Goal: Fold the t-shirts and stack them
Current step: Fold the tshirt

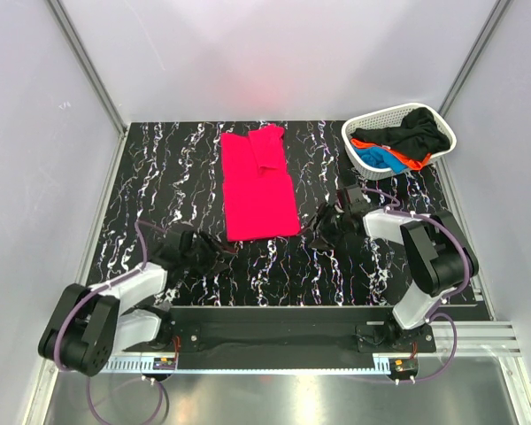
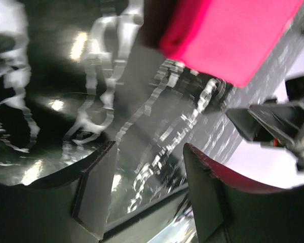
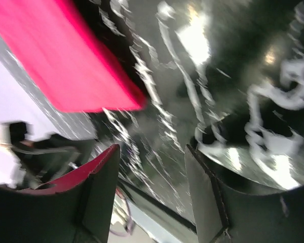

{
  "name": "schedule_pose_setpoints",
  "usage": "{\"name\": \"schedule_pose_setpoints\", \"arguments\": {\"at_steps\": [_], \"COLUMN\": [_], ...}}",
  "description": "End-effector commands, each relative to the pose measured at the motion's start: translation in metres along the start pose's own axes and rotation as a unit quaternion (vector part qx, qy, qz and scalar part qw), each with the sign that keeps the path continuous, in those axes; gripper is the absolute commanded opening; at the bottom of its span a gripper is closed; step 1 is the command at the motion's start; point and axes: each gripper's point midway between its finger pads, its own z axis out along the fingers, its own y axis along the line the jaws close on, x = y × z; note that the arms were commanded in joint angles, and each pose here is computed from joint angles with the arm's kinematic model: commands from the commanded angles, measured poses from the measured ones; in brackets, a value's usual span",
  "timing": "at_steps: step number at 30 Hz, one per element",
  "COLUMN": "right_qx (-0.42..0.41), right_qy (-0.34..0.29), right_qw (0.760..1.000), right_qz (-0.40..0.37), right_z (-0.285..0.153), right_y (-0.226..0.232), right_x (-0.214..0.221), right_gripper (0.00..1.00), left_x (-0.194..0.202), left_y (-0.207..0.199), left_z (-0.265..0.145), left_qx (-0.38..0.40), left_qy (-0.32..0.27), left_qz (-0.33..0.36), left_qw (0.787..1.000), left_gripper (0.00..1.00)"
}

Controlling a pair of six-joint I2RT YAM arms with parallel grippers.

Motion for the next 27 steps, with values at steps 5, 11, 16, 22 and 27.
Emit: {"name": "schedule_pose_setpoints", "arguments": {"at_steps": [5,11,16,22,27], "right_qx": [-0.067,-0.029,-0.013,0.007,0.018], "right_qy": [-0.099,-0.126,-0.121,-0.123,-0.123], "right_qw": [0.991,0.988,0.987,0.984,0.985], "right_qz": [0.061,0.089,0.103,0.126,0.122], "right_z": [0.019,0.028,0.040,0.047,0.052], "right_y": [0.038,0.021,0.011,-0.004,-0.008], "right_x": [-0.035,-0.035,-0.032,-0.031,-0.033], "right_gripper": [0.54,0.49,0.48,0.46,0.40], "left_x": [-0.046,-0.052,-0.054,-0.061,-0.064], "left_y": [-0.044,-0.024,-0.015,-0.011,-0.007], "left_z": [0.019,0.030,0.037,0.044,0.049], "left_qx": [0.081,0.051,0.036,0.021,0.018], "left_qy": [-0.104,-0.120,-0.123,-0.134,-0.136], "left_qz": [-0.081,-0.134,-0.165,-0.177,-0.186], "left_qw": [0.988,0.982,0.978,0.975,0.973], "left_gripper": [0.59,0.57,0.55,0.53,0.41]}}
